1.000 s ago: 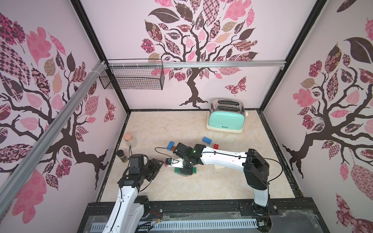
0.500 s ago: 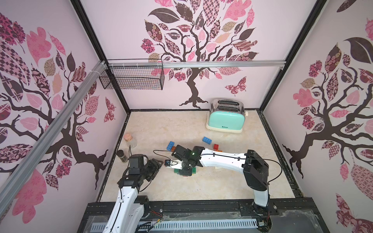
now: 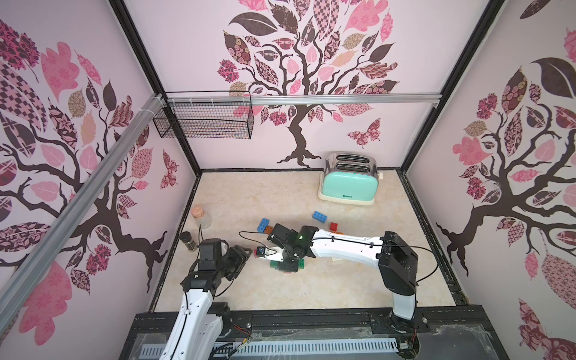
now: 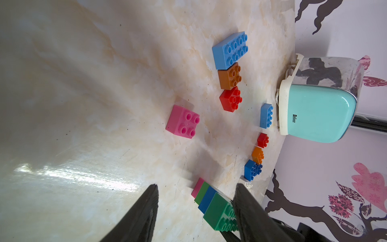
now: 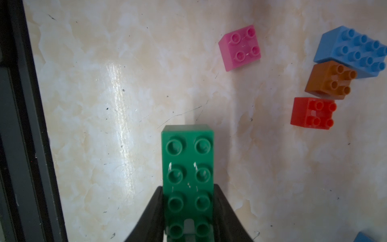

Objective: Assemble a heart with lego
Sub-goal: Assemble the lego brick with the lego brick.

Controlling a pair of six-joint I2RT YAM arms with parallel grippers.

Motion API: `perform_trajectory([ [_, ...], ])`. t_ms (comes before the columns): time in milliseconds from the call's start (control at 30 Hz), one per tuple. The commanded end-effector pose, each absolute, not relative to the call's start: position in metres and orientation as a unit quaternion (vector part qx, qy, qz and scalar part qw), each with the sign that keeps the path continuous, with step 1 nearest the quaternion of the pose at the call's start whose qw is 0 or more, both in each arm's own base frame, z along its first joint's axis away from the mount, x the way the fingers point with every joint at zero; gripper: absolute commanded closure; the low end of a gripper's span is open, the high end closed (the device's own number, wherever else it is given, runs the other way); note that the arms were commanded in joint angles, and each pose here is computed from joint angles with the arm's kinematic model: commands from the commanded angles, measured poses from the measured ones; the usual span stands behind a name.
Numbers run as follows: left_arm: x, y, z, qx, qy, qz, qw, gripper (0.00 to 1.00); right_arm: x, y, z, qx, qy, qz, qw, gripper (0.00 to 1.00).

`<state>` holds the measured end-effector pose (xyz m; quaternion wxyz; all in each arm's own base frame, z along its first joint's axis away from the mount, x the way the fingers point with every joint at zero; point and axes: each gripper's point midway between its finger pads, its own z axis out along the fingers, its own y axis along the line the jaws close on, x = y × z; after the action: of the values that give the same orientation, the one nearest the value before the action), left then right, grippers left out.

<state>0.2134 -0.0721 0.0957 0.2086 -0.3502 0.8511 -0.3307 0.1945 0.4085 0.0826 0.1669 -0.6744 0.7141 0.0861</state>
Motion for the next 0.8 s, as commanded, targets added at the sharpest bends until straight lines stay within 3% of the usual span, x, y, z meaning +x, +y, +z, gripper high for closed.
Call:
perform_trajectory([
  [0, 0.216, -0.073, 0.100, -0.345, 0.849, -0.339, 0.215, 0.39, 0.181, 0.381, 0.067, -0.678, 0.724, 0.070, 0.103, 0.59],
  [333, 0.217, -0.076, 0.102, -0.339, 0.848, -0.345, 0.215, 0.38, 0.186, 0.397, 0.095, -0.680, 0.715, 0.095, 0.136, 0.42],
  [767, 0.222, -0.083, 0.106, -0.303, 0.866, -0.347, 0.196, 0.38, 0.208, 0.409, 0.162, -0.632, 0.723, 0.166, 0.223, 0.38],
])
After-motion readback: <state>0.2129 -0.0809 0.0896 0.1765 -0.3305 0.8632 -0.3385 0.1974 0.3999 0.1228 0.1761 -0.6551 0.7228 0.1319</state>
